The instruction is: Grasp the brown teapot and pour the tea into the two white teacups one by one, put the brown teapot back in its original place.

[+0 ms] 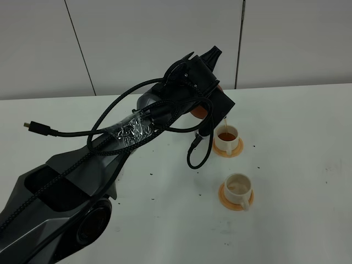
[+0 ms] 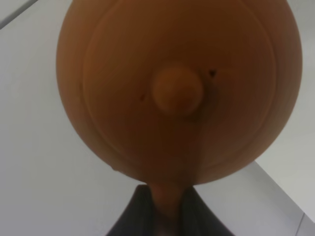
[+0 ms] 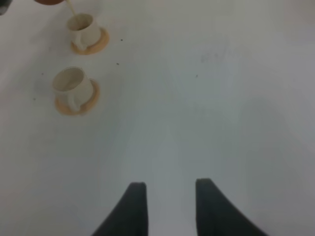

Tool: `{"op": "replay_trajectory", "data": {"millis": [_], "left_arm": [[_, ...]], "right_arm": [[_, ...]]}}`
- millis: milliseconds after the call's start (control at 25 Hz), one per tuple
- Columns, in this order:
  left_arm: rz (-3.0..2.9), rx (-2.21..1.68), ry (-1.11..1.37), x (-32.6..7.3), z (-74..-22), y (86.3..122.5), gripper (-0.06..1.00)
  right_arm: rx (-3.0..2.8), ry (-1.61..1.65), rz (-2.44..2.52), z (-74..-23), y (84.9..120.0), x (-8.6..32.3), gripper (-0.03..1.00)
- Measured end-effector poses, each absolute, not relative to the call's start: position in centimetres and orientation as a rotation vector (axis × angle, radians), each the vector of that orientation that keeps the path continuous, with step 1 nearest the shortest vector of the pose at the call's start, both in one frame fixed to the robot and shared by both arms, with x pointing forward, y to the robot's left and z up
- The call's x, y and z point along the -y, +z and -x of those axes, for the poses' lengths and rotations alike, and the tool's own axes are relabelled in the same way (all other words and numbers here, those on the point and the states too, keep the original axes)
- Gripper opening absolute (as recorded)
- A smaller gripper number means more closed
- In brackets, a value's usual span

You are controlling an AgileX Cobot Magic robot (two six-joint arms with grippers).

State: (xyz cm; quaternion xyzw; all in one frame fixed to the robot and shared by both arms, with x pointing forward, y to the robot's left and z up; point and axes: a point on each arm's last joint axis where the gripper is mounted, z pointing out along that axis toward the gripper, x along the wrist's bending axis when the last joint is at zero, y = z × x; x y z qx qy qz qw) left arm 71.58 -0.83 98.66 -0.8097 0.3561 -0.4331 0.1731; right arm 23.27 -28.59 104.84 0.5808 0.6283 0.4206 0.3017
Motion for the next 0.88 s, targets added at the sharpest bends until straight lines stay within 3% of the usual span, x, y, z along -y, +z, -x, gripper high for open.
{"op": "replay_trajectory", "data": {"millis": [880], "left_arm": [[2.297, -1.005, -1.220, 0.76, -71.57, 98.64, 0.17]], "right_arm": [[-1.665, 1.114, -1.541, -23.28, 104.84, 28.60, 0.24]]}}
